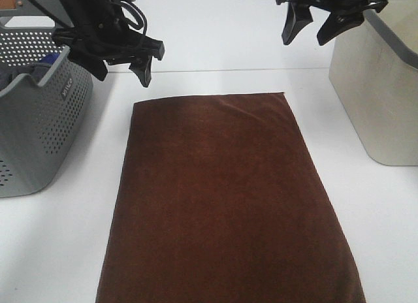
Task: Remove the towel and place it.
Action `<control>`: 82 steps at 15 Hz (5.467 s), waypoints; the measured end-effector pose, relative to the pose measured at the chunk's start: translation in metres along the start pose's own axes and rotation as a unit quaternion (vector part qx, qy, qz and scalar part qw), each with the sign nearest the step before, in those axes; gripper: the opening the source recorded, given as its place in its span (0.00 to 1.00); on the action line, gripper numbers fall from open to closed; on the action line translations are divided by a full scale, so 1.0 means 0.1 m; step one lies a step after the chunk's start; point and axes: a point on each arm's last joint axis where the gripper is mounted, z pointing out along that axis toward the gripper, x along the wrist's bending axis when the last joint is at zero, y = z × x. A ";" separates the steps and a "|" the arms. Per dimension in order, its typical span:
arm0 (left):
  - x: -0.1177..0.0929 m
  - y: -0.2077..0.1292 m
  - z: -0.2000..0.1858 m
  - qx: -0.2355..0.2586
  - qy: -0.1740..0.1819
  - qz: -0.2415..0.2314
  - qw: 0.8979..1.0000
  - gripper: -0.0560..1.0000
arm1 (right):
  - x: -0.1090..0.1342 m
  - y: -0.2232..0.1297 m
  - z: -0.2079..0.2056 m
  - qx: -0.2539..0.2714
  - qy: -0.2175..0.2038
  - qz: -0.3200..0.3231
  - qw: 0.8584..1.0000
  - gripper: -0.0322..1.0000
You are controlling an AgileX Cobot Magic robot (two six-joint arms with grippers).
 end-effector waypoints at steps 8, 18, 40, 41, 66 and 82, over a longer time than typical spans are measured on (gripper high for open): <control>-0.03 0.42 0.76 -0.032 0.004 0.001 0.999 0.69 | -0.23 0.26 1.24 0.013 -0.058 -0.028 0.998 0.54; -0.05 0.45 0.88 -0.058 -0.006 -0.003 0.998 0.69 | -0.32 0.09 1.89 0.021 -0.065 -0.027 0.997 0.54; -0.02 0.38 1.12 -0.042 0.010 -0.022 0.999 0.69 | -0.37 0.15 1.67 0.032 -0.114 -0.050 0.992 0.03; -0.02 0.38 1.12 -0.042 0.010 -0.022 0.999 0.69 | -0.37 0.15 1.67 0.032 -0.114 -0.050 0.992 0.03; 0.12 0.77 1.23 -0.229 0.019 -0.040 0.972 0.05 | -0.34 0.57 1.40 -0.127 -0.121 -0.075 0.982 0.03; 0.37 0.92 1.53 -0.401 -0.019 -0.001 0.916 0.63 | -0.37 0.57 2.05 -0.255 -0.117 -0.123 0.952 0.72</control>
